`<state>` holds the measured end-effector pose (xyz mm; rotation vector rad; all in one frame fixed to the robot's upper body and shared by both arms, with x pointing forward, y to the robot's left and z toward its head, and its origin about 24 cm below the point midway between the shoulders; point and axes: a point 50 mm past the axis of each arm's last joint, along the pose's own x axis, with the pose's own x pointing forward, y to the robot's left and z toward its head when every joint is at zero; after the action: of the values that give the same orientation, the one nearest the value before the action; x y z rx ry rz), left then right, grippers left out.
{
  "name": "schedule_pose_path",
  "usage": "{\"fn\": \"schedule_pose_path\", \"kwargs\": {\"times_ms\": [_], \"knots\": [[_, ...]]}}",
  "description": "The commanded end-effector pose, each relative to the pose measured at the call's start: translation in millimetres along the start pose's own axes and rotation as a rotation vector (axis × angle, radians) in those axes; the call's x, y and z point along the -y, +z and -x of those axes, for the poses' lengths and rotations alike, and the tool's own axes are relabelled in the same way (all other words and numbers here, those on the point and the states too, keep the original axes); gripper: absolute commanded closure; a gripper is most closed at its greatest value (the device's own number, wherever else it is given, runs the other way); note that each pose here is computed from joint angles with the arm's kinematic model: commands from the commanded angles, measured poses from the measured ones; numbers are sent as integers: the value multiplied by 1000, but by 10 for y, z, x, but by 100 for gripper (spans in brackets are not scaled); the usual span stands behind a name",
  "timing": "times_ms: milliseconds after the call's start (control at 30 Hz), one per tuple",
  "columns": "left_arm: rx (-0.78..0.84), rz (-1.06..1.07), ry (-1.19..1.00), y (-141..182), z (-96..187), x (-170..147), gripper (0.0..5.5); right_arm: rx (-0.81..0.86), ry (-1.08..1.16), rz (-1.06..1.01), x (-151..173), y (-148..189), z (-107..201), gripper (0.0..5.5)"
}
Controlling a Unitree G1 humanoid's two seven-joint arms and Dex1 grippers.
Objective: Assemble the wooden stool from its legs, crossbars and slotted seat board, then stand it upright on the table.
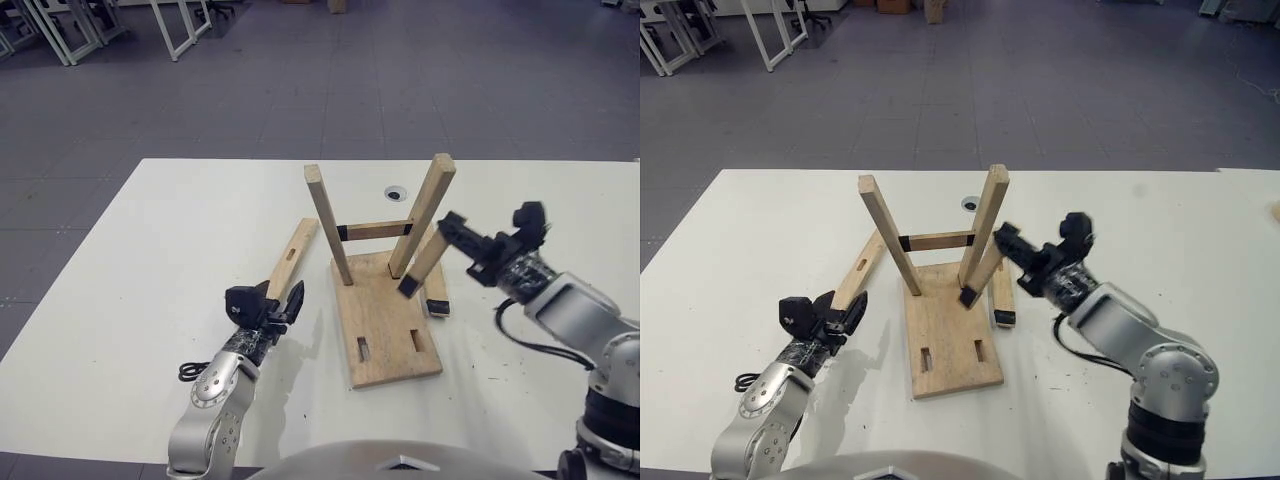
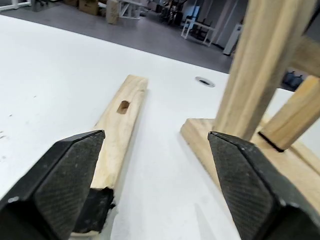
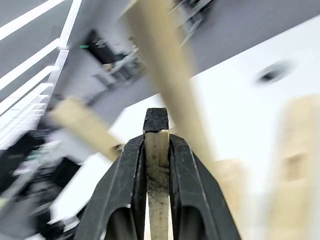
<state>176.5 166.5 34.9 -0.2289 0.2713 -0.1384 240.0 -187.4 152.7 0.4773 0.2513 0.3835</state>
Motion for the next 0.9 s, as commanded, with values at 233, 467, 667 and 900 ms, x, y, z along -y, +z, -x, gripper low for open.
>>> {"fn": "schedule_pose_path", "kwargs": {"times_ms": [233,467,667,900], "knots": [[-91,-51,97,-128,-145,28,167,152,-227,357,287,-99,-595,508],[-95,-42,105,-175,-143,68,167,180,-193,388,210,-68,-738,508],[-96,-51,107,-190,-139,73,167,111,-179,359,155,-337,-763,508],[-94,-75,98,-173,-153,71,167,65,-256,380,319,-545,-720,508]]}}
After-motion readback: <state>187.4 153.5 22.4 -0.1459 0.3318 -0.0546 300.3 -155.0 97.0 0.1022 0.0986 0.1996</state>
